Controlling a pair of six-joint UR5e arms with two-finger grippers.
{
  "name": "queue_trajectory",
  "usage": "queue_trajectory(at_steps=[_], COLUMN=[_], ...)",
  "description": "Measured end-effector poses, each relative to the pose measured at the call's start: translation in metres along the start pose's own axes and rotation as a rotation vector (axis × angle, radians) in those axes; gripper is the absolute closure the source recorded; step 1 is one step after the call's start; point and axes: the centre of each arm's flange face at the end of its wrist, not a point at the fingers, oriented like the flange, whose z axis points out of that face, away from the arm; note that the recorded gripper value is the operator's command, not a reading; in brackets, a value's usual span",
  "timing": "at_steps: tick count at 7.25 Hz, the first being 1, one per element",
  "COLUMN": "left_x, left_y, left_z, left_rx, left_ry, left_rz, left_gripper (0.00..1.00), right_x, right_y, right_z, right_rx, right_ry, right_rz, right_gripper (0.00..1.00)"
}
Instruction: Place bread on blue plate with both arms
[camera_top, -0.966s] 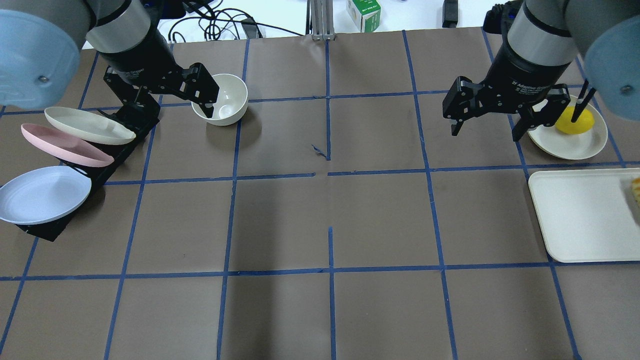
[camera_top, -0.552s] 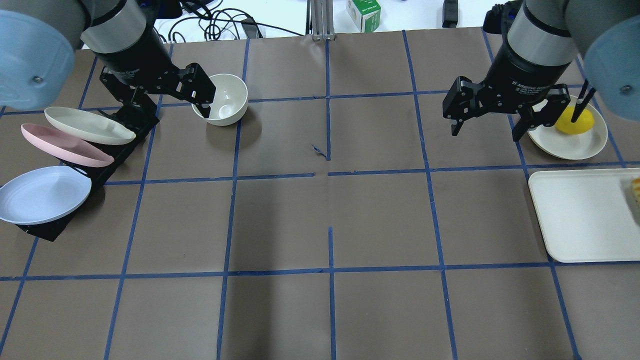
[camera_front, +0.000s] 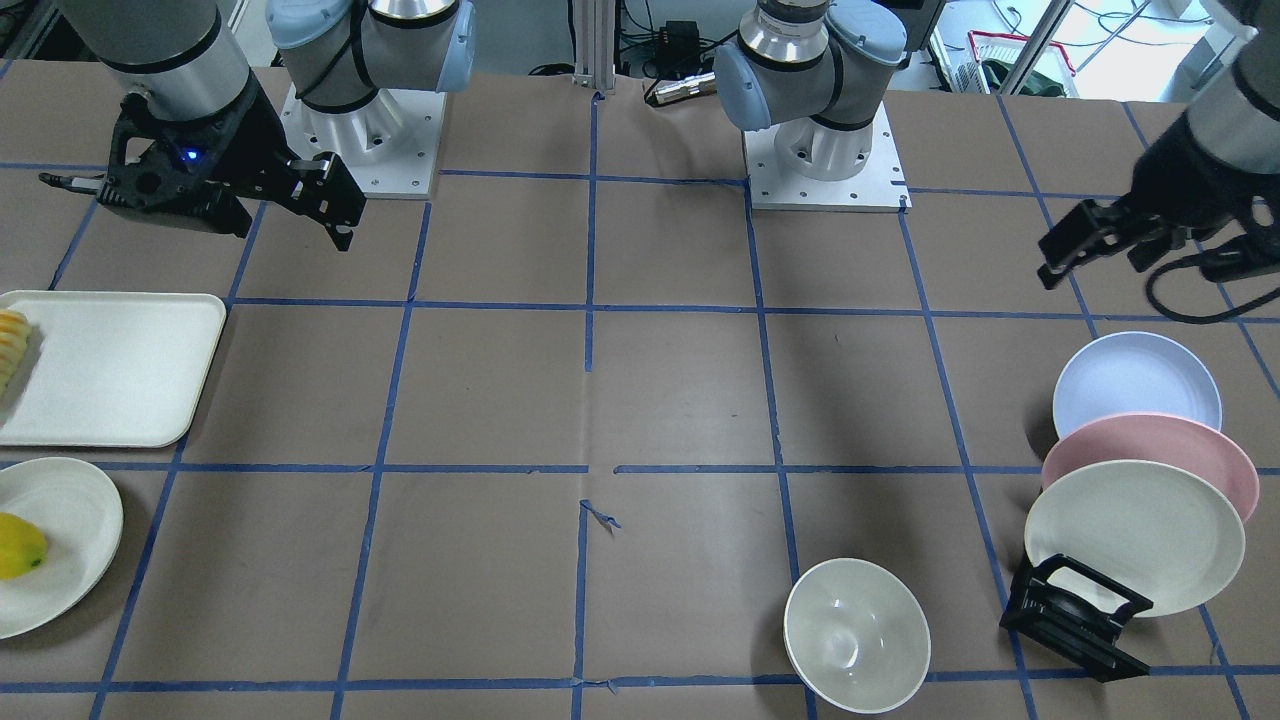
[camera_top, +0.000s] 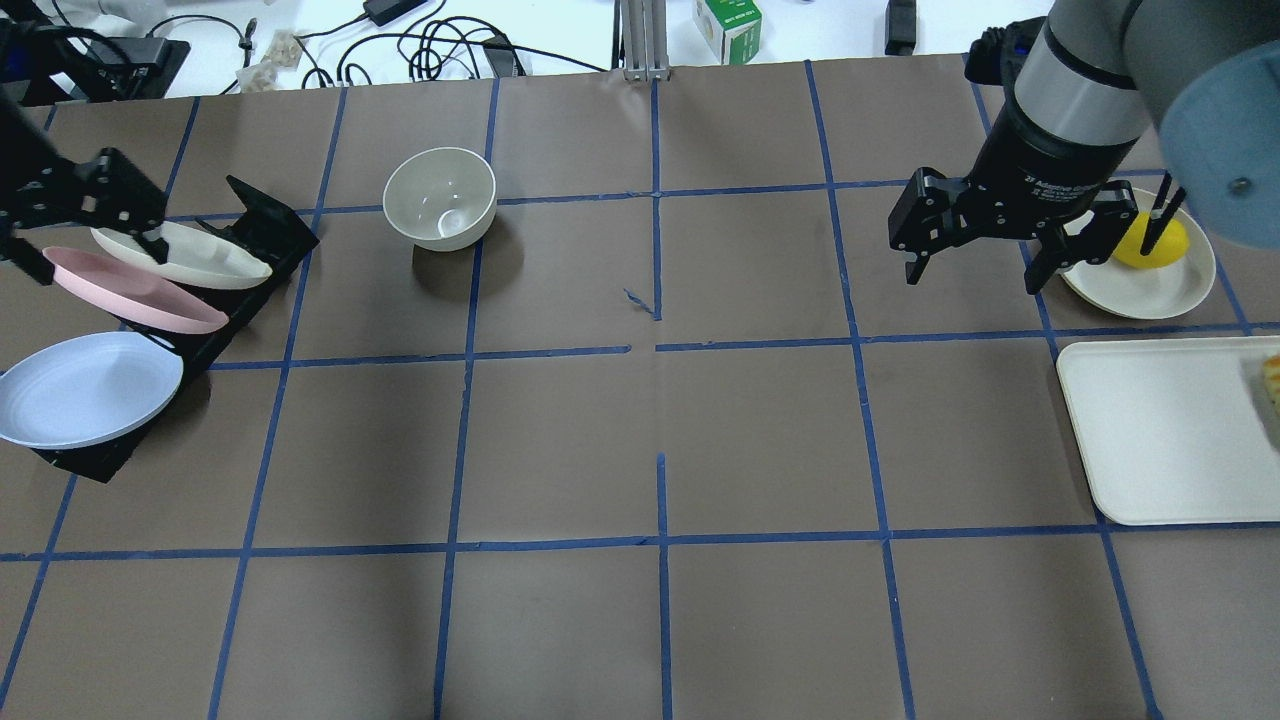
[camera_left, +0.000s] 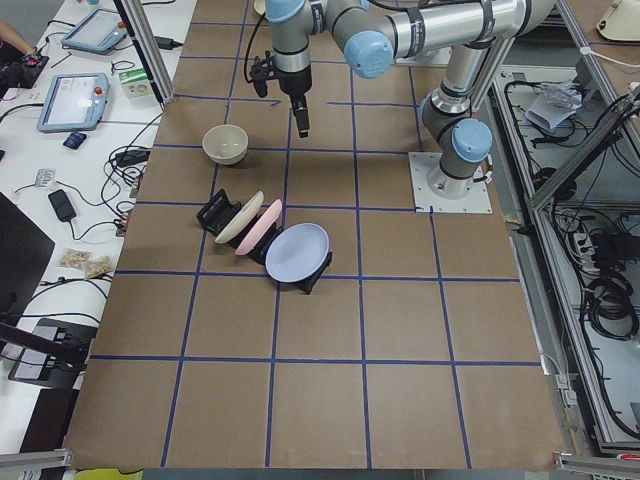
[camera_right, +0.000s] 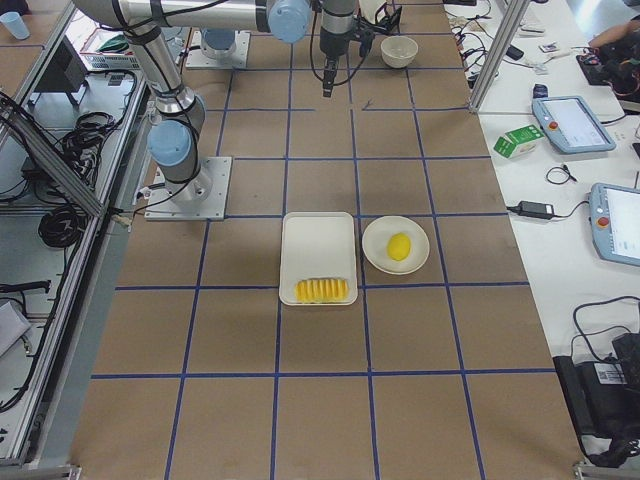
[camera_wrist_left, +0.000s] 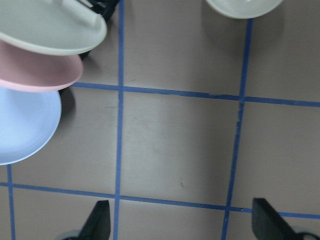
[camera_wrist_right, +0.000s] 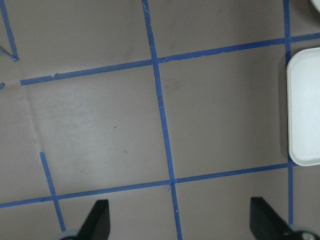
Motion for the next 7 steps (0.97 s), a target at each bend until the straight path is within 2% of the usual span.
queue_trajectory(at_steps=[1, 2, 3, 4, 6, 7], left_x=[-0.073, -0.133, -0.179, -0.214, -0.242, -0.242], left_y=[-0.009, -0.017, -0.021, -0.023, -0.038, -0.046], left_z=[0.022, 0.053, 0.087, 0.121, 0.178, 0.196], left_rx=[-0.017, -0.006, 0.003, 0.001, -0.006, -0.014], left_ry=[0.014, 0.005, -0.022, -0.041, -0.042, -0.038], left_rz=[-0.122, -0.225, -0.297, -0.351, -0.428, -0.462], left_gripper=[0.0, 0.0, 0.0, 0.0, 0.0, 0.11], right_x=[0.019, 0.051, 0.089, 0.131, 0.213, 0.256], right_y=[-0.007, -0.016, -0.024, -0.029, -0.037, -0.038], right_z=[0.002, 0.003, 0.006, 0.016, 0.048, 0.071], right_rx=[0.002, 0.0, -0.01, -0.019, 0.005, 0.024], right_ry=[0.003, 0.001, 0.004, 0.017, 0.042, 0.049], right_rz=[0.001, 0.049, 0.1, 0.111, 0.08, 0.056], right_gripper=[0.0, 0.0, 0.0, 0.0, 0.0, 0.0])
